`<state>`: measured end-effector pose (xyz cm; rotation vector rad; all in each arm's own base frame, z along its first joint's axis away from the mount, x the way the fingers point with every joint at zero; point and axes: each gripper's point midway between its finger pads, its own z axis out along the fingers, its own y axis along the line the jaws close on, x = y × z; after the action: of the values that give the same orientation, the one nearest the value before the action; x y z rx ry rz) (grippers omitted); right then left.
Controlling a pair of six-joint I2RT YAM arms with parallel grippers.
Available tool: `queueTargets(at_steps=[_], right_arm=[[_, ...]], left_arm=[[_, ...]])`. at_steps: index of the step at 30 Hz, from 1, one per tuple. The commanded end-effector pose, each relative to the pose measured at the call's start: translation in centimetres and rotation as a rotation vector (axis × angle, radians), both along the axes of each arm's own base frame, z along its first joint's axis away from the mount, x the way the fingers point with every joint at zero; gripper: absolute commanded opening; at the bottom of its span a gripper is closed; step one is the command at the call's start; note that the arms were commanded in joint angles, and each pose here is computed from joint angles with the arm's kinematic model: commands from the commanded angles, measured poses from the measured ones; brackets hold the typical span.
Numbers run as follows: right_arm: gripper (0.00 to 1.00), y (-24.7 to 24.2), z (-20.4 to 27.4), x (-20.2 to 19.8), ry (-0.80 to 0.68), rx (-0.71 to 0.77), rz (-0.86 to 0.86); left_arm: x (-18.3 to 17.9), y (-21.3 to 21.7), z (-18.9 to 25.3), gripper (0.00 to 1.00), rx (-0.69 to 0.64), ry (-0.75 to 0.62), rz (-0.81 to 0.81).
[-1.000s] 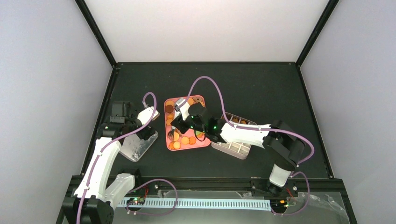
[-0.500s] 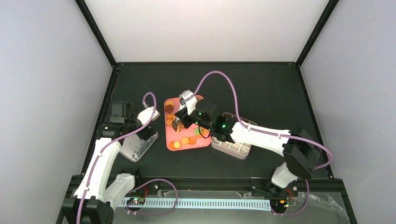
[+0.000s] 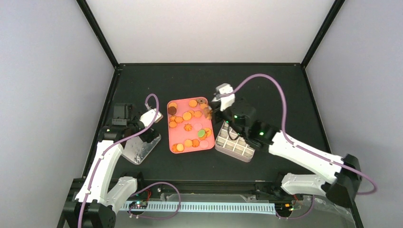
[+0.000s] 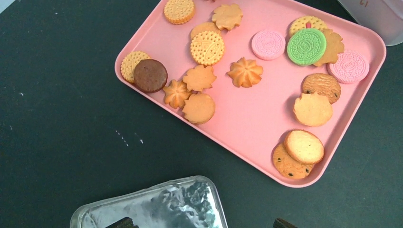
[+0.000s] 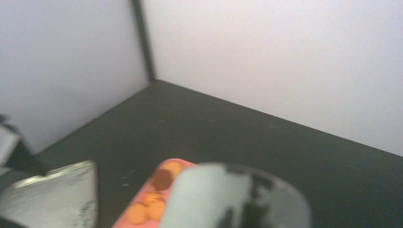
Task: Pack the cookies
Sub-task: Pick up the fake cookies from the plate, then place the fake cookies in the empty pocket of the box.
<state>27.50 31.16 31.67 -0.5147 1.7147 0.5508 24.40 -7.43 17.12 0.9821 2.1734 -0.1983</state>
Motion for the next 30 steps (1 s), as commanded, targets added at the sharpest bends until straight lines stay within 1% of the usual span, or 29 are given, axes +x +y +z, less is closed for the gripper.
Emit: queueTargets(at_steps=[1,7,12,16,22,30], right_arm=[[0.01,-8.4,-0.8,1.5,-0.003,-0.089,-0.306],[0.01,-16.8,-2.9,0.9,0.032,-0.215,-0.564],[0.01,-20.5,-4.6,0.7,0.070,-0.259,-0.680],[0.01,-21.6,-5.4,1.0,0.081,-0.294,-0.725],[0.02,-21.7,-6.6,1.2,0.108,-0.313,-0.732],[0.09,-21.5,-8.0,1.4,0.126,-0.282,-0.718]], left_arm=[[0.3,-0.2,1.3,0.76,-0.017,-0.030,-0.007],[0.5,-0.4,1.4,0.77,-0.027,-0.021,-0.015],[0.6,-0.5,1.3,0.77,-0.032,-0.010,-0.018],[0.6,-0.5,1.3,0.77,-0.031,-0.008,-0.017],[0.5,-0.4,1.3,0.77,-0.026,-0.007,-0.018],[0.5,-0.5,1.1,0.77,-0.029,0.000,-0.019]])
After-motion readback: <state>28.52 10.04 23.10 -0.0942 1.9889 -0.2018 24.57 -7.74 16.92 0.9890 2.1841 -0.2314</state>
